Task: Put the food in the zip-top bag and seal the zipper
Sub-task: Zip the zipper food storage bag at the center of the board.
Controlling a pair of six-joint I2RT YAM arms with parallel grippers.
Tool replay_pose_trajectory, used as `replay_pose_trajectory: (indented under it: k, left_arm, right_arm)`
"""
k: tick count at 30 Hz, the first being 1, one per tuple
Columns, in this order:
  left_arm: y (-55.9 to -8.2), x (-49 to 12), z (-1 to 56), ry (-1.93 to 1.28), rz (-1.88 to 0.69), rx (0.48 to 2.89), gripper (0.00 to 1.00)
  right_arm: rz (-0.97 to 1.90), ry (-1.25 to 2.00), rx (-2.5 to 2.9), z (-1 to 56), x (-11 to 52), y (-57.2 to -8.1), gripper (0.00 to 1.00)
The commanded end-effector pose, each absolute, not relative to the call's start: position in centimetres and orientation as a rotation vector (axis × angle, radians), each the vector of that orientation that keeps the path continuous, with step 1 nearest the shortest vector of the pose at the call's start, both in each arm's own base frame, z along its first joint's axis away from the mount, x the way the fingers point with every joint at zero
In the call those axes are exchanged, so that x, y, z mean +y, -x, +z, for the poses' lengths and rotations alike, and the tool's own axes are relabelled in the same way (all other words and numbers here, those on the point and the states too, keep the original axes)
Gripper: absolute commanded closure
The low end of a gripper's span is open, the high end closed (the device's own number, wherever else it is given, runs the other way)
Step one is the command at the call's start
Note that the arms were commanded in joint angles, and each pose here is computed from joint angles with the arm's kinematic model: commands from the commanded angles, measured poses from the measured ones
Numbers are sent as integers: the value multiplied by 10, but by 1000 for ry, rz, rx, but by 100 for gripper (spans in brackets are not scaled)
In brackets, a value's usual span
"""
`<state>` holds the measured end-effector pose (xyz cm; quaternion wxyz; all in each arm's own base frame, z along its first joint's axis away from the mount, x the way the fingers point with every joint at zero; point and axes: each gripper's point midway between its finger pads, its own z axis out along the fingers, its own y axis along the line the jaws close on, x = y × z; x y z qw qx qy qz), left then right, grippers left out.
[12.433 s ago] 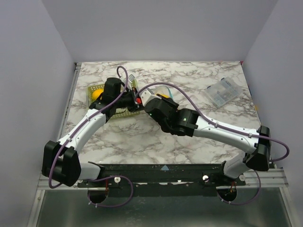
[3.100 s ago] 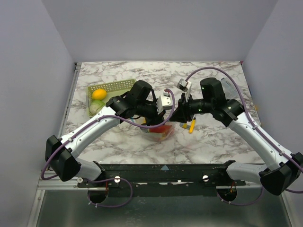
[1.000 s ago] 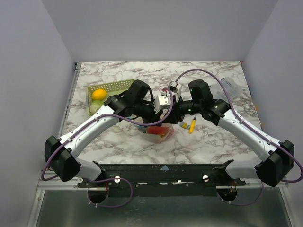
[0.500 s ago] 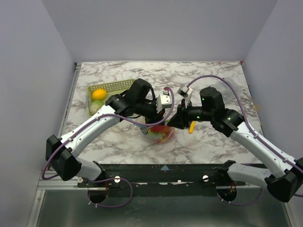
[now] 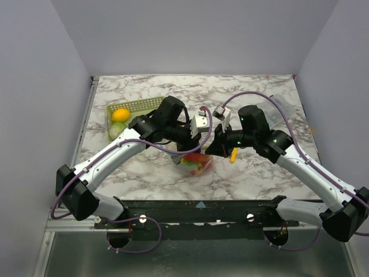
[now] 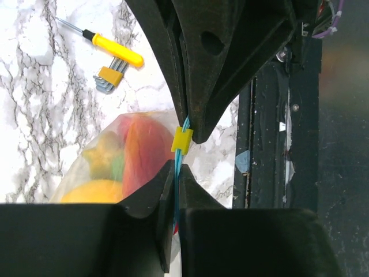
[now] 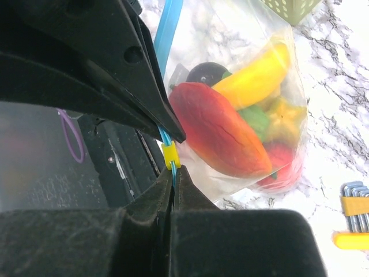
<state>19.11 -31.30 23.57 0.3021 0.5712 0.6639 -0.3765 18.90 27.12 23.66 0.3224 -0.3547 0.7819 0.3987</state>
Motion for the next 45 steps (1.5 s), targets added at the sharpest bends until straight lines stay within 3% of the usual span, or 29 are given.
replay_pose_trajectory:
  k: [1, 4, 9, 15, 18, 22, 30, 35, 45]
  left_arm:
    - [-185, -318, 254, -1526, -1036, 1684, 77]
    - [-180, -320, 261, -1516, -1073, 1662, 60]
    - [-176, -324, 273, -1503, -1124, 1658, 58]
    - [-182, -330, 265, -1499, -1150, 1743, 73]
    - [-183, -332, 265, -1493, -1161, 1755, 75]
    - [-181, -334, 267, -1502, -1191, 1744, 88]
    - [-175, -329, 260, -1530, -1196, 1759, 84]
    - [-177, -330, 257, -1530, -1190, 1789, 99]
    - [-176, -319, 240, -1515, -1138, 1902, 100]
  right_arm:
    - [1016, 953, 2037, 242, 274, -195, 100]
    - [1027, 961, 1996, 244, 276, -196, 100]
    - [1073, 1009, 1935, 252, 280, -189, 100]
    - [1086, 1039, 1916, 253, 280, -185, 100]
    - [1086, 1040, 1906, 255, 279, -184, 100]
    - [1067, 1022, 1887, 260, 278, -186, 100]
    - [1068, 1022, 1888, 258, 280, -189, 100]
    - [1061, 973, 1876, 261, 280, -193, 100]
    - [1016, 784, 1935, 257, 278, -212, 100]
